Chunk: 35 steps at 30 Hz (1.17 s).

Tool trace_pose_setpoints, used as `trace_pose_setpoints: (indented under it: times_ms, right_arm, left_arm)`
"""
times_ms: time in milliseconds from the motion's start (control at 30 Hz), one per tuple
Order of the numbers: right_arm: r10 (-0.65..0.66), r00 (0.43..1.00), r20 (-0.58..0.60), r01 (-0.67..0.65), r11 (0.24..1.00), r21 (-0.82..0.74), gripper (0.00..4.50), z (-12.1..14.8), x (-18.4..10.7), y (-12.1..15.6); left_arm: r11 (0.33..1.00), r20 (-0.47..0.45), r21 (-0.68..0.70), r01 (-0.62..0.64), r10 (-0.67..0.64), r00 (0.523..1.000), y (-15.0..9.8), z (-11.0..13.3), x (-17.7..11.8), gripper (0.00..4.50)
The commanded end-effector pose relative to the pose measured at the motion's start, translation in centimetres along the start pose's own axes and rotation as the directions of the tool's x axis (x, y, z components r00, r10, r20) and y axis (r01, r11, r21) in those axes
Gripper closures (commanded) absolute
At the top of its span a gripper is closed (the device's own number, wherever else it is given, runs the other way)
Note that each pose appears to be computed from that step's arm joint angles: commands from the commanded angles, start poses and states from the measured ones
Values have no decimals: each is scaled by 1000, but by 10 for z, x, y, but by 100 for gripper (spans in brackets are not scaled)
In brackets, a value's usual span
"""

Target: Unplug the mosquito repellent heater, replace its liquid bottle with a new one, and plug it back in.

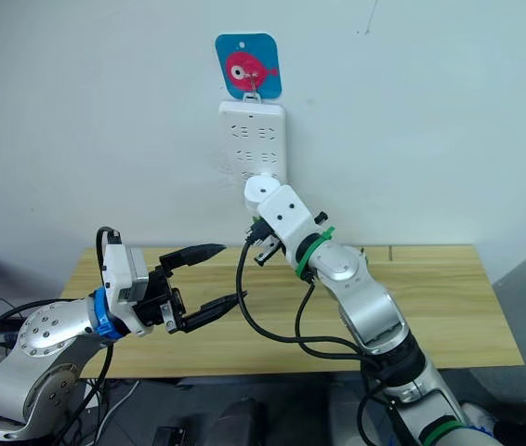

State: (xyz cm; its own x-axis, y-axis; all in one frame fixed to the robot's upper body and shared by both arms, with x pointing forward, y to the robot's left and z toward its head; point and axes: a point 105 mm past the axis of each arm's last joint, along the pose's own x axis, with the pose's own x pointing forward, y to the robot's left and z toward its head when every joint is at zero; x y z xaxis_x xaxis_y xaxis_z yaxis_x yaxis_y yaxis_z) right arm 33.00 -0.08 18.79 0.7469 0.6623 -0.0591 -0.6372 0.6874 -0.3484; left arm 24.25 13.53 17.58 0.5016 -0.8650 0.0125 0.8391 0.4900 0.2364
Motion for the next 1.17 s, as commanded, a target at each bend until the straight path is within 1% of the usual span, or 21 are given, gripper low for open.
trace_pose_setpoints:
  times_ms: [33, 167, 233, 300, 367, 467, 500, 533, 600, 633, 700, 767, 800, 833, 867, 900, 967, 1033, 1167]
  right_arm:
    - [18, 998, 61, -19, 1000, 7, 447, 16, -13, -8]
    - [100, 992, 77, -101, 995, 1, 447, 20, -22, 0]
    - [147, 986, 75, -146, 989, -19, 447, 21, -27, 3]
    - [185, 981, 64, -182, 982, -54, 447, 20, -38, 3]
    - [208, 978, 28, -204, 974, -96, 447, 15, -51, -4]
    - [197, 979, -49, -202, 968, -146, 447, 3, -74, -21]
    - [196, 978, -76, -206, 966, -158, 411, -2, -81, -26]
    - [195, 975, -108, -211, 962, -175, 387, -7, -88, -31]
    - [180, 962, -207, -223, 952, -212, 325, -22, -109, -48]
    - [174, 955, -240, -229, 948, -223, 282, -28, -117, -53]
    - [154, 920, -361, -256, 933, -255, 208, -44, -144, -80]
    - [151, 885, -440, -291, 918, -271, 134, -51, -165, -96]
    - [155, 875, -459, -305, 913, -272, 95, -53, -170, -100]
    - [161, 861, -482, -322, 906, -273, 63, -55, -178, -105]
    - [160, 852, -499, -331, 902, -276, 18, -56, -184, -110]
    - [163, 842, -514, -343, 897, -279, 2, -58, -189, -114]
    - [183, 824, -536, -375, 886, -273, 2, -61, -196, -115]
    - [184, 829, -529, -364, 895, -258, 2, -60, -199, -119]
    - [166, 836, -523, -342, 903, -259, 2, -62, -200, -127]
  left_arm:
    - [1000, 26, 28, -8, 7, 1000, 2, 5, 0, 0]
    - [1000, -4, 7, -29, 29, 1000, 7, -2, -5, 0]
    - [999, -45, 3, -52, 52, 998, 11, -10, -9, 0]
    - [999, -90, 10, -41, 42, 995, 14, -16, -17, 0]
    - [999, -134, 33, -36, 40, 990, 21, -21, -29, 0]
    - [997, -209, 60, -38, 50, 977, 36, -28, -49, 0]
    - [998, -227, 61, -36, 49, 973, 39, -29, -54, 0]
    - [997, -243, 69, -31, 47, 969, 43, -30, -58, 0]
    - [997, -295, 74, -26, 47, 954, 52, -33, -72, 0]
    - [997, -309, 76, -28, 51, 950, 55, -34, -76, 0]
    - [999, -378, 51, 2, 18, 926, 56, -37, -87, 0]
    - [1000, -421, 21, 22, -11, 907, 53, -38, -94, 0]
    - [999, -430, 16, 27, -18, 903, 53, -38, -94, 0]
    - [1000, -465, 24, 5, 6, 885, 55, -41, -97, 0]
    - [999, -487, 39, -15, 32, 873, 57, -43, -99, 0]
    - [998, -503, 59, -36, 61, 862, 60, -45, -101, 0]
    - [992, -540, 109, -70, 118, 833, 65, -51, -104, 0]
    - [990, -572, 119, -71, 127, 811, 64, -57, -108, 0]
    - [992, -553, 110, -63, 113, 826, 65, -57, -106, 0]
